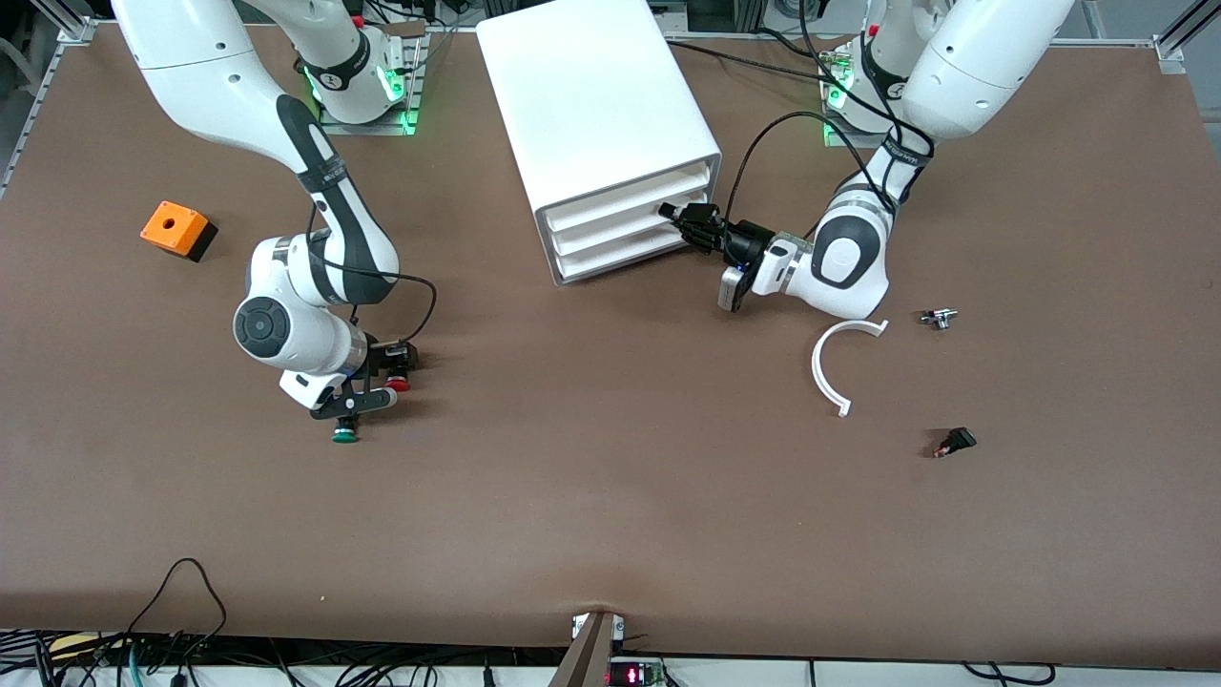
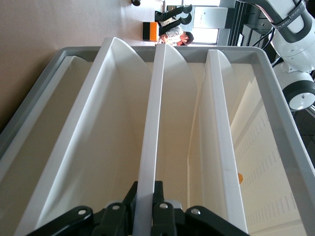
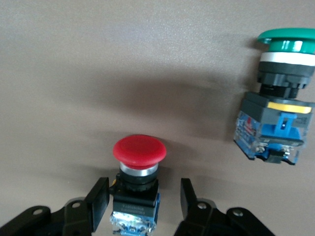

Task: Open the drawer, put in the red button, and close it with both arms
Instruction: 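Pull the top drawer open with the left gripper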

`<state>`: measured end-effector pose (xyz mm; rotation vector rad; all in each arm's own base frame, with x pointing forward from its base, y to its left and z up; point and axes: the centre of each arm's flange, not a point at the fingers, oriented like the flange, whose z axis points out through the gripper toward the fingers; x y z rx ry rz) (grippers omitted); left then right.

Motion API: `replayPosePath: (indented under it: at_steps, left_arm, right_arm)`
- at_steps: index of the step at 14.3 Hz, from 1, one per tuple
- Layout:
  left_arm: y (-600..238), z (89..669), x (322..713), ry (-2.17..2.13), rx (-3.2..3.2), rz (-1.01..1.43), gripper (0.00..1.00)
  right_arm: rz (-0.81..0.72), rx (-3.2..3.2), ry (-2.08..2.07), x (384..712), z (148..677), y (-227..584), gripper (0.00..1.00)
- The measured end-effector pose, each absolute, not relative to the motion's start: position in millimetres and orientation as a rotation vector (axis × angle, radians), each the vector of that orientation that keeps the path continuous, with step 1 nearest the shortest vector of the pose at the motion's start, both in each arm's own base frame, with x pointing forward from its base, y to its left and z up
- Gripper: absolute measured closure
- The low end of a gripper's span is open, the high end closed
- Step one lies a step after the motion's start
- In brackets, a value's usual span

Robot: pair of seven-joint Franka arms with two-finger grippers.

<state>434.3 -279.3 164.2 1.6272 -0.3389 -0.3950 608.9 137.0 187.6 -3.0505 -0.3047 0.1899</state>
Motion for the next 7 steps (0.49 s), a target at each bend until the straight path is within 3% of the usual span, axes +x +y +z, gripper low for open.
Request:
replayPosePath:
  at_steps: [5,7]
  left_arm:
    - [-269,166,447,-0.328,1.64,-0.363,0.86]
    - [-262,168,457,-0.32,1.65,-0.335,0.86]
  right_arm:
    - [0.189,-3.05,-0.307,609,188,138,0.55]
    - [0.186,-3.05,-0.309,609,188,139,0.59]
